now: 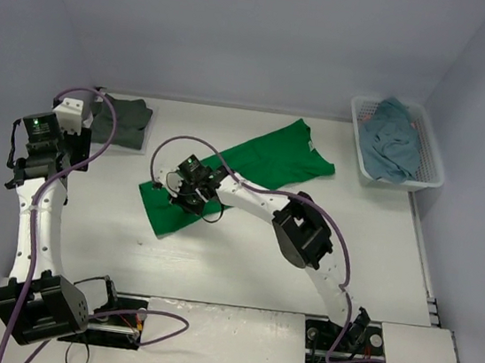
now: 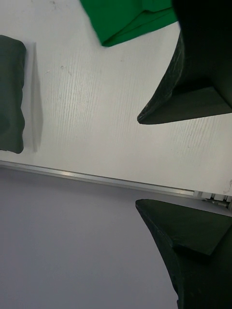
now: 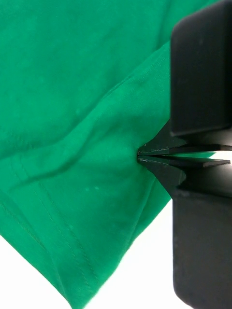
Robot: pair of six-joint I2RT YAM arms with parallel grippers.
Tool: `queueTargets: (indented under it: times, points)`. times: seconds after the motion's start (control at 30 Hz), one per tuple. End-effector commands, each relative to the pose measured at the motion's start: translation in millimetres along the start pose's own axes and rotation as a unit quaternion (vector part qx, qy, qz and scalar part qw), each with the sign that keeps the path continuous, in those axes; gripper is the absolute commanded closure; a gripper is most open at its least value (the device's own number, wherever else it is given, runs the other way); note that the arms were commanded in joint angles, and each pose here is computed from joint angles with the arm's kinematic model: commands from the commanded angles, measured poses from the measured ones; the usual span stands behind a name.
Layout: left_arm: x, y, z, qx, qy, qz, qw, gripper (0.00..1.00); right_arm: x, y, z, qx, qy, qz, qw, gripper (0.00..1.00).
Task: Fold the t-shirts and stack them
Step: Fold the tshirt
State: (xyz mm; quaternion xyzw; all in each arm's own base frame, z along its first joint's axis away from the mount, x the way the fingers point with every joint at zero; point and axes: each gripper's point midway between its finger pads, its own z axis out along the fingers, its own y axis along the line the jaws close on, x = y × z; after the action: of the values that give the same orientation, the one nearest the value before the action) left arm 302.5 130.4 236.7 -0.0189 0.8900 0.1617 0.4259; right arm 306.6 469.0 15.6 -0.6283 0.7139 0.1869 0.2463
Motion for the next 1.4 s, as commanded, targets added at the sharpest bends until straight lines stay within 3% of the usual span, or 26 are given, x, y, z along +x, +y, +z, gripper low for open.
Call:
queueTargets:
  times: [0.0,0.3,0.5,0.73,0.97,1.13,1.37]
  points:
    - [-31,3,-16,0.002,-0.058,-0.021,0.998,0.42,36,37,-32,-0.04,0.06,0.014,0.997,1.0]
    - [-24,-13,-28,0.042,-0.044,-0.032,0.998,0.42,94,87,-97,-0.057,0.103,0.041,0.992,1.0]
    - [-10,-27,-37,0.077,-0.013,-0.033,0.996,0.42,132,100,-142,-0.024,0.124,0.043,0.991,1.0]
    - [9,-37,-53,0.104,0.026,-0.029,0.994,0.42,135,100,-191,0.034,0.084,0.054,0.994,1.0]
    - [18,-42,-65,0.106,0.023,-0.032,0.994,0.42,87,78,-230,0.096,0.008,0.041,0.995,0.87]
    - [24,-43,-73,0.105,0.02,-0.029,0.994,0.42,63,87,-209,0.05,-0.001,0.012,0.999,0.74]
    - [40,-46,-82,0.097,0.016,-0.028,0.995,0.42,45,133,-150,-0.005,0.044,-0.061,0.997,0.67]
